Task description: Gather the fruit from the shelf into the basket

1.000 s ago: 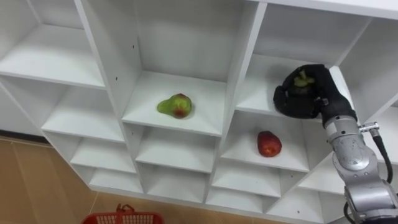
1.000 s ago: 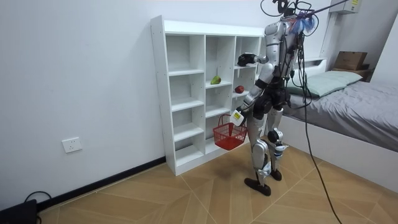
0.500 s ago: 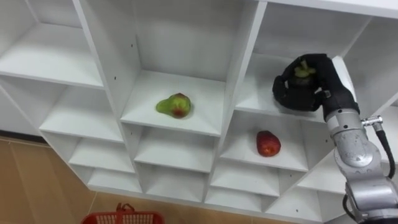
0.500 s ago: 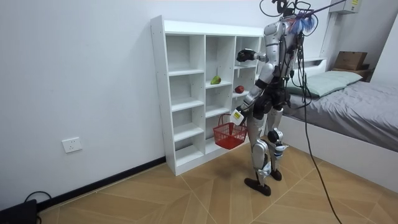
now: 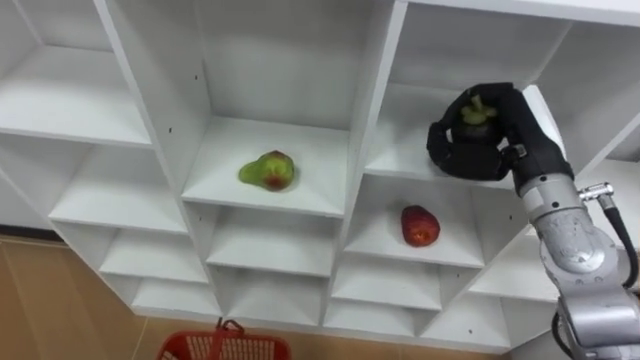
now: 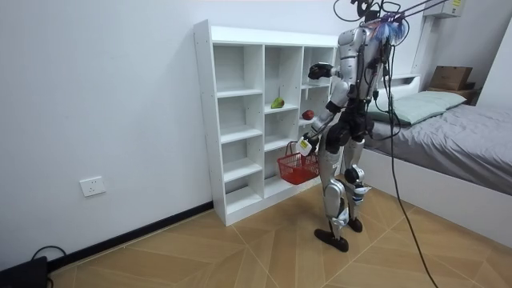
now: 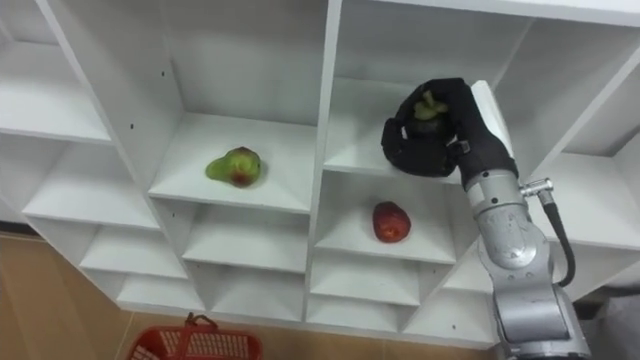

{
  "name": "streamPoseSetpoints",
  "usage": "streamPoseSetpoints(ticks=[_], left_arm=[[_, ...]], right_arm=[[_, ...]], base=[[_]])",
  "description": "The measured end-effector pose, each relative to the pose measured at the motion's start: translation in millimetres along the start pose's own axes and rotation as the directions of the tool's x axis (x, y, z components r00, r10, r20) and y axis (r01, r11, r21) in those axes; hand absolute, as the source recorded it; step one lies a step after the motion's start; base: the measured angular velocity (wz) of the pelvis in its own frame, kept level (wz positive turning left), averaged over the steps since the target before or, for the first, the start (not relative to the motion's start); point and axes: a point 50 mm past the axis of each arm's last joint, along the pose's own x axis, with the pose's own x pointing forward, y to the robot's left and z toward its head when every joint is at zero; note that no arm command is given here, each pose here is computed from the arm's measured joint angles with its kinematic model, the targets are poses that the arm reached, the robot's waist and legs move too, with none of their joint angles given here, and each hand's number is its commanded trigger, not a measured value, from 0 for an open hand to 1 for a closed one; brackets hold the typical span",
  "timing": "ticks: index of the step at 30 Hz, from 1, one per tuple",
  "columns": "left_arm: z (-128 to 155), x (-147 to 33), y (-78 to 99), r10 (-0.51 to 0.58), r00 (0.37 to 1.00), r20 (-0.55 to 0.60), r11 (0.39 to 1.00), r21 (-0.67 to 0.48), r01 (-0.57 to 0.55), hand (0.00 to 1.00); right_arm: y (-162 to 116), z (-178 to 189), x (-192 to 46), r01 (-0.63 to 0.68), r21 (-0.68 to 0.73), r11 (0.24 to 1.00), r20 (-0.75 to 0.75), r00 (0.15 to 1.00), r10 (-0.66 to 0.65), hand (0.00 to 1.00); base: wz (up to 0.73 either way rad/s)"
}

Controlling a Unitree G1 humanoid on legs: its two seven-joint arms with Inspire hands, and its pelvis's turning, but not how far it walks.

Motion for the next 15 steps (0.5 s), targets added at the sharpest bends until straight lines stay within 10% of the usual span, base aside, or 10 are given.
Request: streamPoseSetpoints(ticks=[15], left_arm=[[47.0,3.6,-22.1,-0.132,0.974,0.185,0.991,0.022,0.130,1.00]], right_arm=[[16.4,-2.0,-20.1,-0.056,0.045,0.997,-0.011,0.998,0.057,1.00]], base=[[-0.01]])
